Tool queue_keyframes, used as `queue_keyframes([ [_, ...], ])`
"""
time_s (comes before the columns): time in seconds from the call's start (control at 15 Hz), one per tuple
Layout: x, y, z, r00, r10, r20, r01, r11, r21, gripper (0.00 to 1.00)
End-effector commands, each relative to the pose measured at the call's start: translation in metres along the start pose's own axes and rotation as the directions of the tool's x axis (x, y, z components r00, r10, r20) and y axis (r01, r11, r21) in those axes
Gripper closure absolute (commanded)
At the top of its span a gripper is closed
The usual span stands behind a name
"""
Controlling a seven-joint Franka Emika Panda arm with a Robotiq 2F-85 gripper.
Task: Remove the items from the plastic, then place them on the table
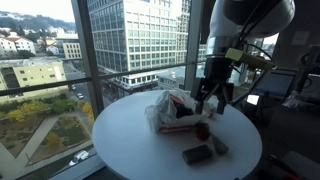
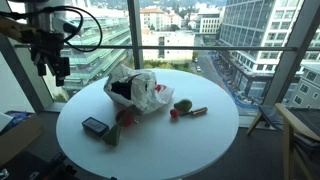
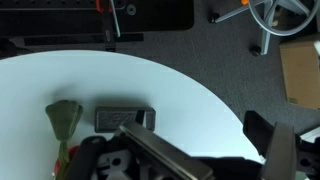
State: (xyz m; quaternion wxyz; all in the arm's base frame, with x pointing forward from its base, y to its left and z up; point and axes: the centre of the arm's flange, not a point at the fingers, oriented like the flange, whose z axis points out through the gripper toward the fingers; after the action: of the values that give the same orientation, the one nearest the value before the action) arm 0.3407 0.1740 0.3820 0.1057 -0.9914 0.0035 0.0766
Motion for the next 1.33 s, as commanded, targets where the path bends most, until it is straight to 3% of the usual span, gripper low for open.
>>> queue_keyframes([
  [0.0,0.0,0.0,0.0,1.0,0.0,-0.001,0.0,1.0,0.0,0.0],
  [0.67,0.001,-0.001,-0.001,1.0,-0.001,-0.003,0.001,1.0,0.001,0.0],
  [0.8,0.025,0.004,0.022,0.998,0.067,0.002,-0.067,0.997,-0.027,0.0],
  [1.13,0.111,0.024,0.048,0.977,0.099,-0.188,-0.129,0.979,-0.158,0.0],
  [1.27,0.15,0.039,0.053,0.96,0.083,-0.268,-0.15,0.958,-0.243,0.0],
])
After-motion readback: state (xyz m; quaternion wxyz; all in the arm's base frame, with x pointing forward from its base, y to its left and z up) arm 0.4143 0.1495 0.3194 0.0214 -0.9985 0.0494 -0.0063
